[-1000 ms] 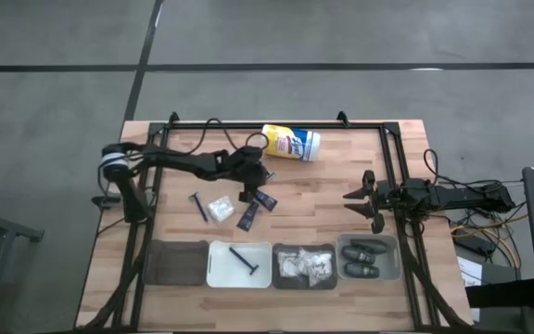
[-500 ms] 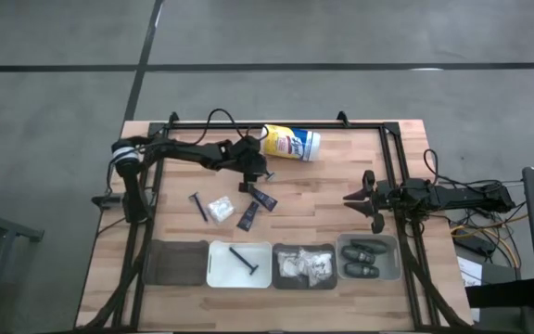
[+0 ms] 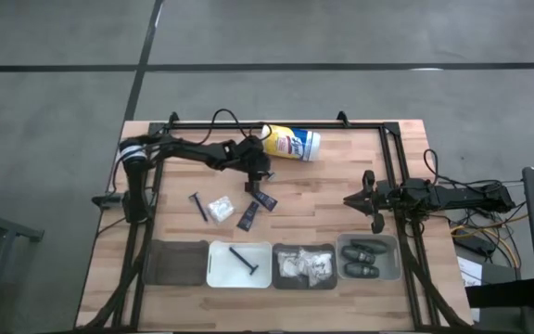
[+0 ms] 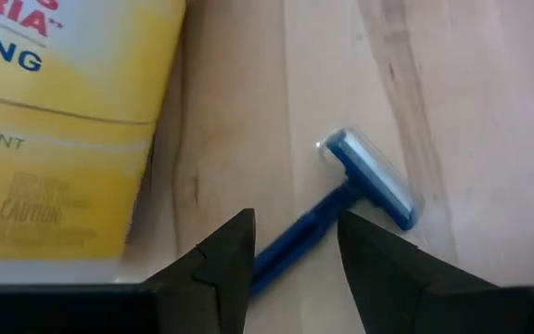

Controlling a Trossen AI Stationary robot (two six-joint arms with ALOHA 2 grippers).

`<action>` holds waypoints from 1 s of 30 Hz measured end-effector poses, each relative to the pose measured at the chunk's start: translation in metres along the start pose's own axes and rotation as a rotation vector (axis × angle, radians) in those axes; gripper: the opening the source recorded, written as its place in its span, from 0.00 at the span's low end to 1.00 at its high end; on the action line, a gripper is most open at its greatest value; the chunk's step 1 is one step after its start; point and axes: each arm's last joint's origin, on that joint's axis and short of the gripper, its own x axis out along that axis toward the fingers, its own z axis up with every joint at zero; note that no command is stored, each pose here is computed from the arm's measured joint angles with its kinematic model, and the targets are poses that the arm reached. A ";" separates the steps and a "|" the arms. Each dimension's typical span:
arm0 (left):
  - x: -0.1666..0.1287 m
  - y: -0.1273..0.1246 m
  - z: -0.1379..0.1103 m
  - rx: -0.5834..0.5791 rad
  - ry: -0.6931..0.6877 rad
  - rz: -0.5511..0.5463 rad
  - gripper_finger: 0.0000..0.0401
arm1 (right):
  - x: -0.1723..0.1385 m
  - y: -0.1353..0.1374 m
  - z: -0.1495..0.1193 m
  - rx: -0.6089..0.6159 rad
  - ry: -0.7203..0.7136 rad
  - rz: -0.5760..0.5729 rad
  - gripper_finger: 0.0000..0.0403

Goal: Pick & Place Travel size toiletries
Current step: Put the blue razor into the white bin

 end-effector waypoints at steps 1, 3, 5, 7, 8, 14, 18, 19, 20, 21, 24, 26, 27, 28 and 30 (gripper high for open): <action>0.002 0.000 0.000 -0.015 0.002 -0.010 0.40 | 0.000 0.000 0.000 0.000 0.000 0.000 0.11; 0.006 0.001 0.002 -0.050 0.011 -0.053 0.40 | 0.000 0.000 0.000 0.000 0.000 0.000 0.12; 0.009 0.001 0.004 -0.077 0.034 -0.104 0.40 | 0.000 0.000 0.000 0.000 0.000 0.000 0.14; 0.012 0.000 0.004 -0.092 0.059 -0.163 0.40 | 0.000 0.000 0.000 0.000 -0.001 0.000 0.15; 0.013 -0.001 0.005 -0.093 0.072 -0.176 0.40 | 0.000 0.000 0.000 0.000 0.000 0.000 0.16; 0.010 -0.009 0.009 -0.080 0.099 -0.211 0.40 | 0.000 0.000 0.000 0.000 0.000 0.000 0.22; 0.004 -0.016 0.014 -0.052 0.097 -0.228 0.38 | 0.000 0.000 0.000 0.000 0.000 0.000 0.25; 0.003 -0.018 0.015 -0.045 0.096 -0.232 0.37 | 0.000 0.000 0.000 0.000 -0.001 0.000 0.26; 0.002 -0.020 0.016 -0.039 0.097 -0.238 0.35 | 0.000 0.000 0.000 0.000 0.000 0.000 0.26; 0.002 -0.022 0.017 -0.034 0.097 -0.239 0.33 | 0.000 0.000 0.000 0.000 0.000 0.000 0.27; 0.001 -0.026 0.019 -0.020 0.099 -0.236 0.26 | 0.000 0.000 0.000 0.000 -0.001 0.000 0.29; 0.001 -0.029 0.019 -0.014 0.104 -0.236 0.20 | 0.000 0.000 0.000 0.000 -0.001 0.000 0.30; 0.001 -0.029 0.019 -0.013 0.106 -0.236 0.17 | 0.000 0.000 0.000 0.000 -0.001 0.000 0.31; 0.001 -0.030 0.020 -0.011 0.107 -0.238 0.14 | 0.000 0.000 0.000 0.000 -0.001 0.000 0.31; 0.000 -0.031 0.020 -0.011 0.110 -0.237 0.09 | 0.000 0.000 0.000 0.000 -0.001 0.000 0.32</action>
